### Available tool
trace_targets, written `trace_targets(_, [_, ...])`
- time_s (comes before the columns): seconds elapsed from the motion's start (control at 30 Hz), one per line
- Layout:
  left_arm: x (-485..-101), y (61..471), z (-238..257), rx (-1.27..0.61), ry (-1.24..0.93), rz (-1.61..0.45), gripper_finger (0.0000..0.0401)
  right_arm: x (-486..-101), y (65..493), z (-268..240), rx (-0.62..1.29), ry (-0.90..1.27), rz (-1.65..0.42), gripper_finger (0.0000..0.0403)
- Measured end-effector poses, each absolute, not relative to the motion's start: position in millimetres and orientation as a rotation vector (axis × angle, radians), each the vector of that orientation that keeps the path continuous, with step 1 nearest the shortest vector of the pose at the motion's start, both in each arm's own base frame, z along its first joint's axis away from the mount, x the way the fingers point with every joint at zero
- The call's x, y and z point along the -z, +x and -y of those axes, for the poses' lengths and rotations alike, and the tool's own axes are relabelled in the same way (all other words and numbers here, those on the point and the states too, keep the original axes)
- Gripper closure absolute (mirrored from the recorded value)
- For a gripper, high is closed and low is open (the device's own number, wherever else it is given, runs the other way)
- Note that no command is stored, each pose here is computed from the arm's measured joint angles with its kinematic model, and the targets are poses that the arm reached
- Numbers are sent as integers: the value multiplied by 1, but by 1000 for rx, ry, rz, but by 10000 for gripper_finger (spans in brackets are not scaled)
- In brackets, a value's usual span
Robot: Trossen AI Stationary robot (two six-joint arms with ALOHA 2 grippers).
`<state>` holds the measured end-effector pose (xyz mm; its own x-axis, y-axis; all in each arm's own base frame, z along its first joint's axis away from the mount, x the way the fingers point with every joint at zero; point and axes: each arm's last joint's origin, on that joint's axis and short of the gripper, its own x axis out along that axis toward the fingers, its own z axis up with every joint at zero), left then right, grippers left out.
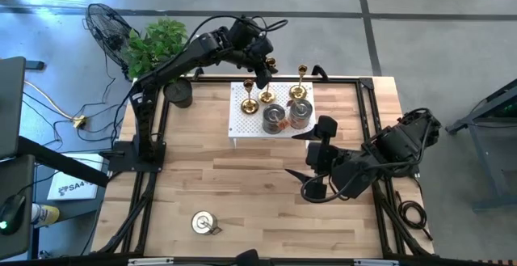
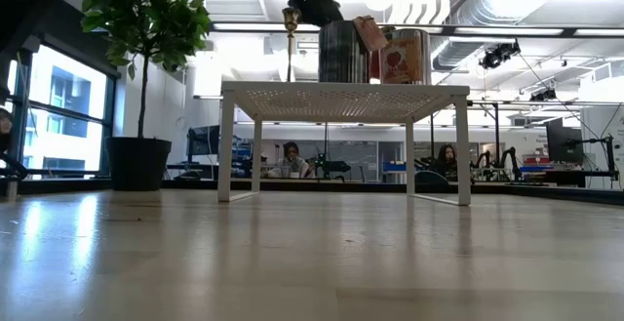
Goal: Pick & Place candle stick holders
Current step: Align the gold candle holder with the other gold candle holder on the shelf
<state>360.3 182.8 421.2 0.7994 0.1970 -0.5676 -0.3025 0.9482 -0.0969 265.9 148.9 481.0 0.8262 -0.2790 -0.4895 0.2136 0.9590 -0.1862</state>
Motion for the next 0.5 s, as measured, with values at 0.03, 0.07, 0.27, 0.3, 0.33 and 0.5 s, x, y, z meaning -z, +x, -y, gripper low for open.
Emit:
trace_targets(0.03, [-421, 361, -183, -268, -185, -581, 310, -481, 266, -149, 262, -127, -541, 24])
trace_targets(0.07, [-421, 361, -183, -265, -186, -578, 310, -481, 266, -149, 263, -128, -542, 24])
trace_targets(0.27, [-421, 362, -181, -257, -184, -578, 310, -480, 265, -149, 263, -132, -547, 24])
trace_targets(0.3, [-421, 362, -181, -258, -183, -578, 310, -480, 265, -149, 263, -132, -547, 24])
trace_targets(0.33, [-421, 362, -180, -257, -184, -578, 310, -480, 265, -149, 263, -133, -548, 24])
trace_targets(0.5, [-420, 362, -180, -258, -188, -589, 310, -480, 265, -148, 264, -136, -551, 24])
